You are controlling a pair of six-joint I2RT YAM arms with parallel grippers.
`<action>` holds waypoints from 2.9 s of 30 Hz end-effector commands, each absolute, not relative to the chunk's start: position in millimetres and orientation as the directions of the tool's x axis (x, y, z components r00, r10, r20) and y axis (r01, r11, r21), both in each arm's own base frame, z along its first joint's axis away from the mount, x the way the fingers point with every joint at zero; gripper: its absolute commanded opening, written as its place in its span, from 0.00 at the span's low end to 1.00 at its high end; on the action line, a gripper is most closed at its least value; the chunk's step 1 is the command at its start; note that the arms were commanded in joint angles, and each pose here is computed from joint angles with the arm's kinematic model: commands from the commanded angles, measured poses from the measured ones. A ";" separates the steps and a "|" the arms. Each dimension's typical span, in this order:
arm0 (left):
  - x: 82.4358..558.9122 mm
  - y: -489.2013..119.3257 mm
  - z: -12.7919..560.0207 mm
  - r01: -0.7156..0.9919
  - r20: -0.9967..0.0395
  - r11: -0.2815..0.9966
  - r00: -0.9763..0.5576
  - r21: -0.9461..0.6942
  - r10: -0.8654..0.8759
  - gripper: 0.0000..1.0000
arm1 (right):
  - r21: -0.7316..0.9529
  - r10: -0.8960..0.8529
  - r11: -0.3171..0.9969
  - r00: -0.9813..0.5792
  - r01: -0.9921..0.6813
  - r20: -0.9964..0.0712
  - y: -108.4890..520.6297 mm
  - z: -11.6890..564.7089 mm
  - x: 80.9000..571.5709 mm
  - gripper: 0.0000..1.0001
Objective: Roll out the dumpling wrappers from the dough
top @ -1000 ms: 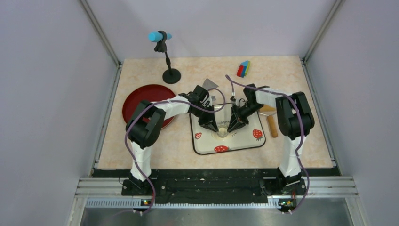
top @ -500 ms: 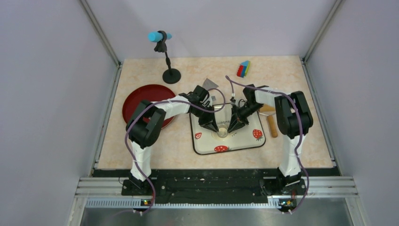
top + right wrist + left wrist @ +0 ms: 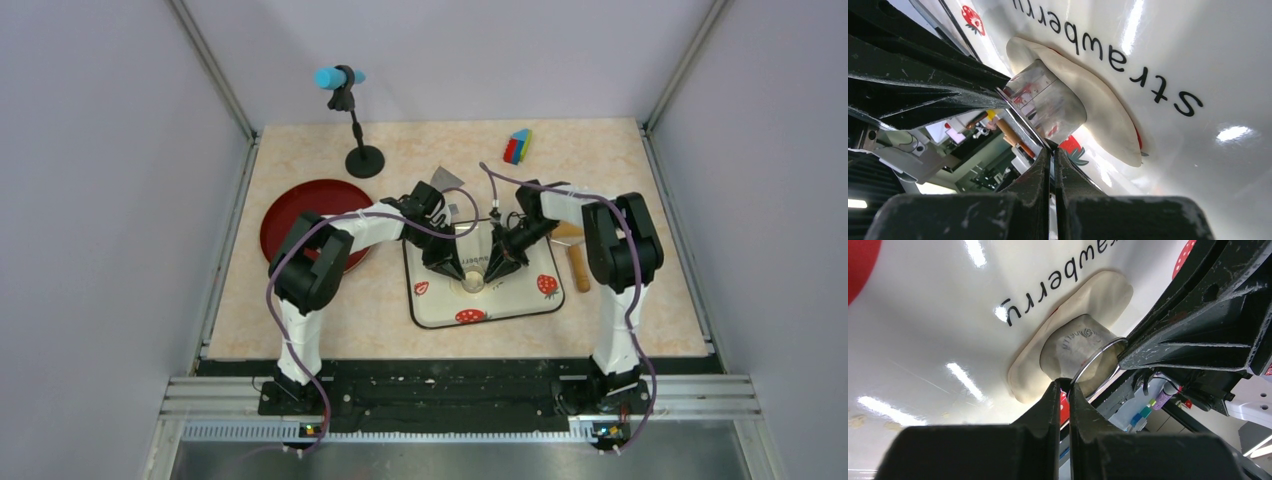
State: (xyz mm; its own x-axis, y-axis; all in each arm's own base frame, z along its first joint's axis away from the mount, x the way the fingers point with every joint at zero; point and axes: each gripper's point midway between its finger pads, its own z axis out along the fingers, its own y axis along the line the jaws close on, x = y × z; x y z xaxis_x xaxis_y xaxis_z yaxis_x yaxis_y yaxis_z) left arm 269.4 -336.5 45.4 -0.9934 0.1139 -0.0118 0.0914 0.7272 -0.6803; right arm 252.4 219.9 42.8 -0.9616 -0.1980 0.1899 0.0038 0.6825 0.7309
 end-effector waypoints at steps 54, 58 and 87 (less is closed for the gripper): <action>226.1 -291.2 -45.9 -0.026 0.228 0.913 -0.971 -0.406 0.073 0.00 | 0.316 -0.251 0.939 -0.899 -0.136 0.359 166.8 -52.3 215.9 0.00; 224.9 -289.9 -47.0 -0.029 0.234 0.917 -0.970 -0.398 0.070 0.00 | 0.287 -0.246 0.947 -0.900 -0.144 0.360 163.6 -54.6 216.2 0.00; 223.0 -288.2 -53.7 -0.015 0.253 0.932 -0.964 -0.363 0.083 0.00 | 0.182 -0.234 0.968 -0.894 -0.175 0.381 148.2 -68.9 215.2 0.00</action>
State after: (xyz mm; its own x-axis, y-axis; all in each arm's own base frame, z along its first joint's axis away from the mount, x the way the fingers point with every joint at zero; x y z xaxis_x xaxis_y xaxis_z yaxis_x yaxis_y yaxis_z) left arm 265.6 -337.0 40.2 -0.9859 0.1144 0.1225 0.0044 0.7482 -0.6634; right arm 241.1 220.0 31.5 -0.9210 -0.1512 0.3589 0.0997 0.7992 0.5927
